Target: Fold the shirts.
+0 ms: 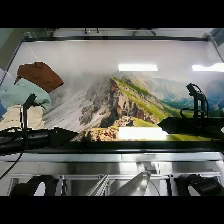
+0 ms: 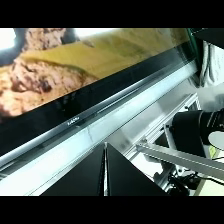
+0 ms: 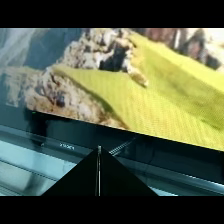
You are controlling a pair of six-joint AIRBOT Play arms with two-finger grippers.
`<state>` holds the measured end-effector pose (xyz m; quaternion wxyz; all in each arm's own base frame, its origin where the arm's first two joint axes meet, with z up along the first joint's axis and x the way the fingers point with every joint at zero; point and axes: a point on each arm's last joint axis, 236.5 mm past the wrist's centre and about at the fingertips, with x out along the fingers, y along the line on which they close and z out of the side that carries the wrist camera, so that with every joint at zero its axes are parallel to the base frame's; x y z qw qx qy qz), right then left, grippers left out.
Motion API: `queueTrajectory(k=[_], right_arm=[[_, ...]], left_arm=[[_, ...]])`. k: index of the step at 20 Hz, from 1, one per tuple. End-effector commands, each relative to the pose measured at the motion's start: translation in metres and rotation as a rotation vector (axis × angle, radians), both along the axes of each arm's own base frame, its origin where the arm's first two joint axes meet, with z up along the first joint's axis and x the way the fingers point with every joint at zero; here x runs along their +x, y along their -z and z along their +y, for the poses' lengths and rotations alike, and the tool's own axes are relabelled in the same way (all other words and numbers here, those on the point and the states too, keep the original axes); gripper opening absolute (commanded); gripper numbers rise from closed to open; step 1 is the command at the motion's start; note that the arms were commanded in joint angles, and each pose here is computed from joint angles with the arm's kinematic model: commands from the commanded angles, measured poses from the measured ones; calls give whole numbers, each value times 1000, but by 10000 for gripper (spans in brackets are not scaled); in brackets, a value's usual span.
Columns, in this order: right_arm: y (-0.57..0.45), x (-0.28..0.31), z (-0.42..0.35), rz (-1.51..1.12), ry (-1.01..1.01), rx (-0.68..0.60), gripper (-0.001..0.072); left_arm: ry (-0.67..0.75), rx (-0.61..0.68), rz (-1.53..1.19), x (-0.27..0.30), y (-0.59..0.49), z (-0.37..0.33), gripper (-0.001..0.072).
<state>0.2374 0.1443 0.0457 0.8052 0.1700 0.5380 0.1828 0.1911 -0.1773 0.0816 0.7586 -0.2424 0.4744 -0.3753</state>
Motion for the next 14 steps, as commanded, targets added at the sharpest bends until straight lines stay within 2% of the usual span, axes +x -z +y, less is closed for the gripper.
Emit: queueTrajectory(k=[1, 5, 6, 7, 9, 11, 14], right_arm=[[0, 0, 0, -1, -1, 0, 17], [0, 0, 0, -1, -1, 0, 17], [0, 0, 0, -1, -1, 0, 17], [0, 0, 0, 0, -1, 0, 17], [0, 0, 0, -1, -1, 0, 17], [0, 0, 0, -1, 0, 0, 17], [0, 0, 0, -1, -1, 0, 17]], left_arm=[[0, 2, -2, 0, 0, 0, 14], [-58, 45, -37, 16, -2, 13, 17], [-118, 95, -83, 33, -10, 30, 102], [-188, 135, -133, 54, -25, 50, 341], [-325, 156, -193, 96, -61, 92, 695], [-421, 194, -207, 137, -83, 141, 715], [-464, 201, -164, 197, -91, 199, 716]])
